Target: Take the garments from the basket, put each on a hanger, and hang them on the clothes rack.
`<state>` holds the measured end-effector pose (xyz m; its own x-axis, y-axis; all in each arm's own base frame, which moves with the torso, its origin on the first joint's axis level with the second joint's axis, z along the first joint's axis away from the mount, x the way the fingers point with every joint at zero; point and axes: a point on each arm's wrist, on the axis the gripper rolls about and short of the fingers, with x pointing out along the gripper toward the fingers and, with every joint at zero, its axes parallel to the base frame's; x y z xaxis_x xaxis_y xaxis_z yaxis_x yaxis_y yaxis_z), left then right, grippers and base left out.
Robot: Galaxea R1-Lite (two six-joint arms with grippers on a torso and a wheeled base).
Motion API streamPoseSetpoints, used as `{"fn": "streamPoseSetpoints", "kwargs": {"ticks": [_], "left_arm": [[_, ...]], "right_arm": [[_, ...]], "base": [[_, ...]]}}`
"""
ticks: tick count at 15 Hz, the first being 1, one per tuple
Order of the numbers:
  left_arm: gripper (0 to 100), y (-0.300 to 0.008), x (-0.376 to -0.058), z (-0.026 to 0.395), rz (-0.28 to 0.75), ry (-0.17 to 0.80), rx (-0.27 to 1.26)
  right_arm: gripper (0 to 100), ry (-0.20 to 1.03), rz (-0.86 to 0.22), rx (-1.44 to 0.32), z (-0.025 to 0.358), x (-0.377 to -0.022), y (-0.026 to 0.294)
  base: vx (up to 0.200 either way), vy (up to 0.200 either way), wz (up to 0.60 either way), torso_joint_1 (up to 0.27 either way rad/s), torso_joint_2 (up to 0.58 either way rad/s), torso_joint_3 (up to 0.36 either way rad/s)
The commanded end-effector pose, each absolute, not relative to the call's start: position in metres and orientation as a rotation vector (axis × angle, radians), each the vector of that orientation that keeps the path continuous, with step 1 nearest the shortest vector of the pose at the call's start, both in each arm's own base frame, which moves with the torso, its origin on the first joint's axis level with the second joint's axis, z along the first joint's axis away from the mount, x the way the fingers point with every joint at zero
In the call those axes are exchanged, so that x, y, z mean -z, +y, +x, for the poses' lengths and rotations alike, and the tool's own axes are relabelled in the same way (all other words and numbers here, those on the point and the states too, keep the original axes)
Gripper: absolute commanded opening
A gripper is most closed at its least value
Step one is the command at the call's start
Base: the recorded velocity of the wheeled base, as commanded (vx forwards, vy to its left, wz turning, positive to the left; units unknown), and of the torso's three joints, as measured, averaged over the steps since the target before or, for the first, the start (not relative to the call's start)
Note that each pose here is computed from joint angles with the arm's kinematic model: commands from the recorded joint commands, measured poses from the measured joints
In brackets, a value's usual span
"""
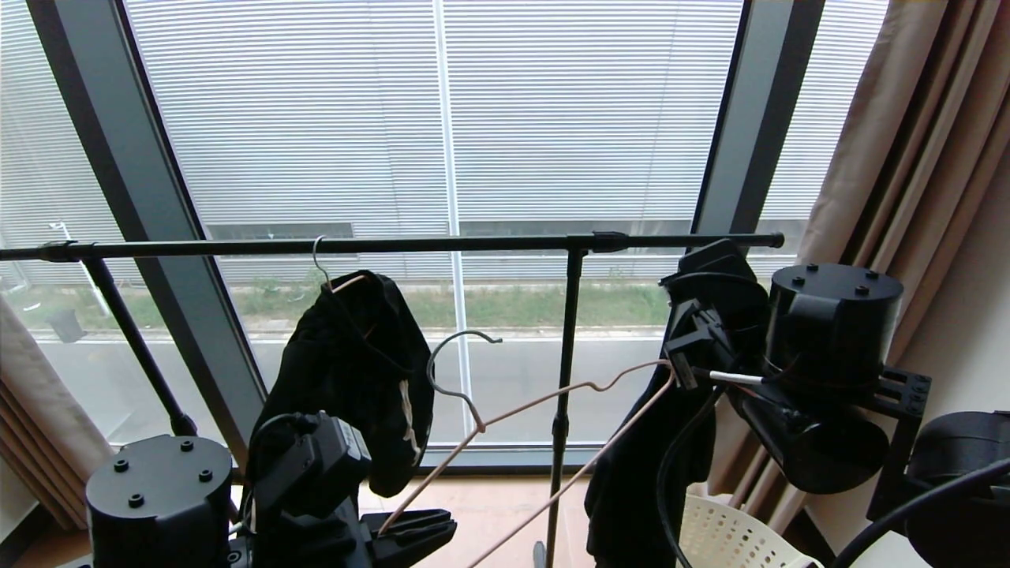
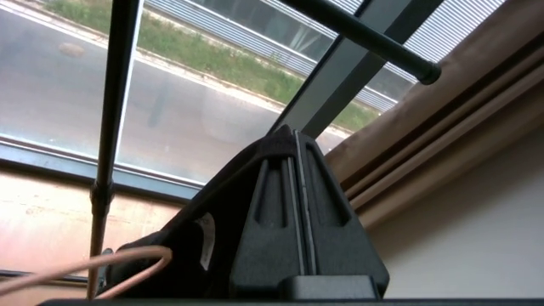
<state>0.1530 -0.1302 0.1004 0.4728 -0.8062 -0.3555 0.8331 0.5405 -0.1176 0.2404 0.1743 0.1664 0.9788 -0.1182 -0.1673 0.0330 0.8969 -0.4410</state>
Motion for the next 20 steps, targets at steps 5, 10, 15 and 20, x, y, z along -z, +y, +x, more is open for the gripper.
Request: {"fn": "streamPoseSetpoints", "kwargs": {"ticks": [5,10,15,20], "left_arm": [[0,-0.133,-0.097,0.154,0.073,0.391,1.012],[0,-0.134,-0.097,0.155,0.055,0.396,1.008],[0,-0.135,-0.098,0.154,0.041,0.386,1.013],[0,-0.137,-0.100,0.157,0.003,0.384,1.004]], "right_arm": [[0,0.191,-0.456,0.060,0.238,-0.165,0.179],[0,0.192,-0.461,0.039,0.234,-0.163,0.184],[0,0.148,-0.422,0.073,0.243,-0.159,0.191],[0,0.147,-0.421,0.072,0.242,-0.159,0.190]], "base": [[0.000,0.000,0.00,0.000,0.00,0.000],[0.000,0.000,0.00,0.000,0.00,0.000],[0.000,0.000,0.00,0.000,0.00,0.000],[0.000,0.000,0.00,0.000,0.00,0.000]]}}
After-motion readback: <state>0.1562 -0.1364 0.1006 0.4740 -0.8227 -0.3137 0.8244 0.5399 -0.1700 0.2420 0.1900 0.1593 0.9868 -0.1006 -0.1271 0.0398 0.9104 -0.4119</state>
